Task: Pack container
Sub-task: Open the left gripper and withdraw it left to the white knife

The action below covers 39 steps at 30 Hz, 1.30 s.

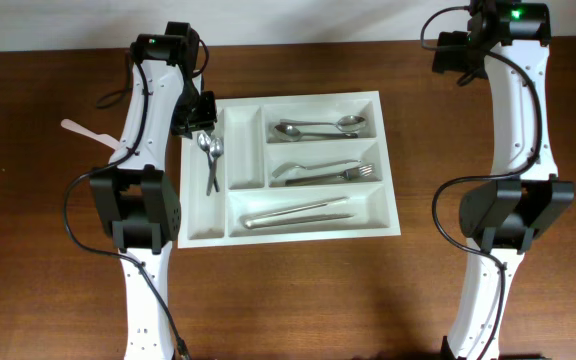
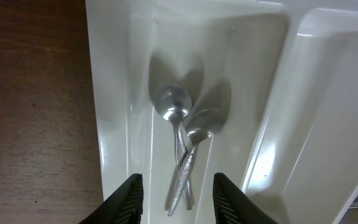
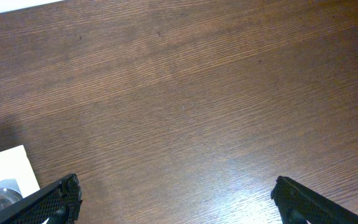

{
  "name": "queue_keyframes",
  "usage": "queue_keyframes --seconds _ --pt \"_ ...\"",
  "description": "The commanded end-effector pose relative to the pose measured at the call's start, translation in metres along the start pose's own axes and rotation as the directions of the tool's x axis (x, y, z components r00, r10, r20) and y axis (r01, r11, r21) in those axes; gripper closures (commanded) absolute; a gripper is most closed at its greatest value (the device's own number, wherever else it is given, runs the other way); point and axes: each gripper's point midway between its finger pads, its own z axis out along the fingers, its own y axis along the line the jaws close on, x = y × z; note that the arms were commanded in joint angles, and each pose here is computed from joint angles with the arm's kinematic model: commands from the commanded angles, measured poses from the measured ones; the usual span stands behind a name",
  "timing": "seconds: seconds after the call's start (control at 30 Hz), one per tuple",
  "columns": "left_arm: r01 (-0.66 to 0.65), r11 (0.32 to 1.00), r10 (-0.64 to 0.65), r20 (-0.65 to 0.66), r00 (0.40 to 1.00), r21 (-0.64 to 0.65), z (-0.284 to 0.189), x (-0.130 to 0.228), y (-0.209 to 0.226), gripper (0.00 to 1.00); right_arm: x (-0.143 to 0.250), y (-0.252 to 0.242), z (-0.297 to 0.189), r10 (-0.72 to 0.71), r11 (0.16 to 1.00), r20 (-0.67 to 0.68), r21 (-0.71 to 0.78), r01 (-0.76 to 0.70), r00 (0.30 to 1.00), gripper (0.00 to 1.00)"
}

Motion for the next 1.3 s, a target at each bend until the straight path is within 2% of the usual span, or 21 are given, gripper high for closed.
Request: queue_keyframes --seconds 0.0,0.13,0.33,0.53,0.6,0.67,0.7,0.87,1.03,1.13,1.27 --pt "0.033 0.999 -0.032 0.030 0.999 -0.009 -0.005 -0.010 0.016 0.61 -0.006 -0.001 -0.011 0.021 1.000 0.029 -0.004 -0.021 0.999 0.01" --pt "0.102 0.995 -0.102 0.083 0.991 0.001 -0.018 -0.026 0.045 0.57 -0.006 -0.001 -0.011 0.021 1.000 0.029 -0.004 -0.021 0.999 0.01" --pt "0.281 0.959 -0.282 0.155 0.947 0.028 -0.026 -0.047 0.099 0.53 -0.006 -0.001 -0.011 0.021 1.000 0.029 -0.004 -0.021 0.999 0.01" --pt "0.498 0.866 -0.492 0.259 0.831 0.046 -0.034 -0.068 0.153 0.49 -0.006 -0.001 -0.011 0.021 1.000 0.029 -0.004 -0.021 0.999 0.01" --pt "0.571 0.821 -0.551 0.303 0.777 0.030 -0.037 -0.073 0.170 0.42 -0.006 -0.001 -0.011 0.020 1.000 0.029 -0.005 -0.020 0.999 0.01" --pt "0.619 0.785 -0.582 0.357 0.730 0.013 -0.041 -0.079 0.185 0.22 -0.006 -0.001 -0.011 0.021 1.000 0.029 -0.004 -0.021 0.999 0.01" --pt "0.631 0.775 -0.586 0.380 0.716 0.006 -0.043 -0.081 0.192 0.17 -0.006 -0.001 -0.011 0.021 1.000 0.029 -0.004 -0.021 0.999 0.01" --pt "0.705 0.706 -0.594 0.490 0.638 -0.062 -0.054 -0.085 0.228 0.18 -0.006 -0.001 -0.011 0.020 1.000 0.029 -0.005 -0.020 0.999 0.01" --pt "0.824 0.566 -0.717 0.499 0.487 0.010 -0.053 -0.079 0.258 0.21 -0.006 -0.001 -0.011 0.020 1.000 0.029 -0.005 -0.020 0.999 0.01" --pt "0.860 0.508 -0.753 0.508 0.418 0.045 -0.050 -0.080 0.277 0.22 -0.006 -0.001 -0.011 0.021 1.000 0.029 -0.004 -0.021 0.999 0.01" --pt "0.871 0.488 -0.761 0.519 0.390 0.061 -0.039 -0.085 0.292 0.25 -0.006 -0.001 -0.011 0.021 1.000 0.029 -0.004 -0.021 0.999 0.01"
